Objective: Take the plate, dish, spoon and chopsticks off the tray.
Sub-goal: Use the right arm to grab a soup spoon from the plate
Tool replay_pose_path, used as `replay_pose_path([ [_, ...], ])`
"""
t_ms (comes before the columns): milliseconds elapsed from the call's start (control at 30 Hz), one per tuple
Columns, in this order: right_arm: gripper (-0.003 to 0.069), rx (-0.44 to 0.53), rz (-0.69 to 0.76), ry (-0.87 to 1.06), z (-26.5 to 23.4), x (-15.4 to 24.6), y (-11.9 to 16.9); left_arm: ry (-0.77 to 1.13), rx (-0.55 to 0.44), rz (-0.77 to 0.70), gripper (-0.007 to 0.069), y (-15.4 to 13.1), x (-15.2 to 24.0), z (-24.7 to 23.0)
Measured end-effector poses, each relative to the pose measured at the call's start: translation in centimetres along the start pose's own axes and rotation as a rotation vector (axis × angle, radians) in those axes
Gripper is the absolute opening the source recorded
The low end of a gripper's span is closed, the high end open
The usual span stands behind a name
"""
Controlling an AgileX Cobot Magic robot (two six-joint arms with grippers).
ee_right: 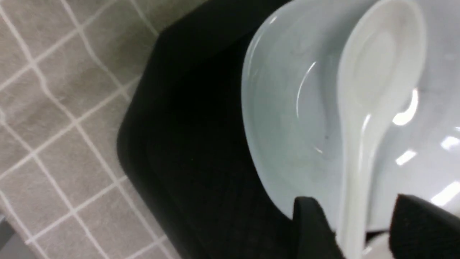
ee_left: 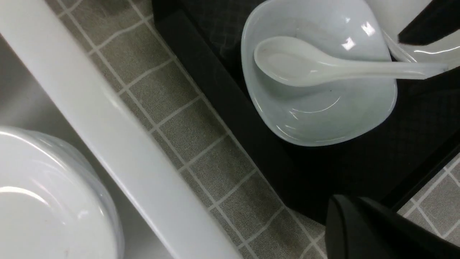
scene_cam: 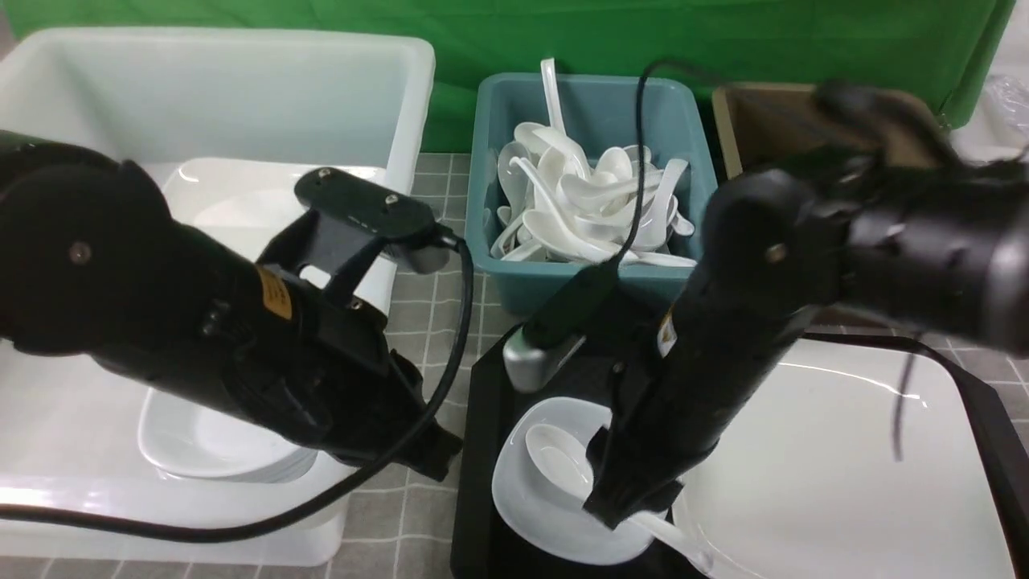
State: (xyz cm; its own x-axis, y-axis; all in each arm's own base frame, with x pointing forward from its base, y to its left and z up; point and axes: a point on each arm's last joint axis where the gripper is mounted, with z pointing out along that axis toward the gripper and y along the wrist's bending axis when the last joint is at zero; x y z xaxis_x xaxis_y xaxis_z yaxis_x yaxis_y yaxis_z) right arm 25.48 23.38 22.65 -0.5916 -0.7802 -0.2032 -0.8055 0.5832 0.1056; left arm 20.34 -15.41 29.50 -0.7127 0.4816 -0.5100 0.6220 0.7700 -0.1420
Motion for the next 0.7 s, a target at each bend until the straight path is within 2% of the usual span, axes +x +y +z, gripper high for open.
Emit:
replay_pose_path([
  [33,0.0400,-0.005,0.014,0.031,1.4,-0.1,-0.3,-0.001,0.000,0.001,0.0001,0.0,0.0,0.0],
  [167,0.0447,-0.007,0.022,0.052,2.9,-0.3,-0.5,-0.012,0.000,0.001,0.0001,0.0,-0.1,0.0],
  [567,0.0379,-0.006,0.029,0.067,4.8,-0.6,-0.9,-0.035,0.000,0.002,0.0001,0.0,-0.3,0.0],
  [633,0.0300,-0.005,0.030,0.064,4.9,-0.6,-1.0,-0.037,-0.001,0.005,0.0001,0.0,-0.3,0.0],
  [700,0.0188,-0.005,0.029,0.062,4.8,-0.7,-1.0,-0.037,-0.001,0.005,0.0001,0.0,-0.3,0.0],
])
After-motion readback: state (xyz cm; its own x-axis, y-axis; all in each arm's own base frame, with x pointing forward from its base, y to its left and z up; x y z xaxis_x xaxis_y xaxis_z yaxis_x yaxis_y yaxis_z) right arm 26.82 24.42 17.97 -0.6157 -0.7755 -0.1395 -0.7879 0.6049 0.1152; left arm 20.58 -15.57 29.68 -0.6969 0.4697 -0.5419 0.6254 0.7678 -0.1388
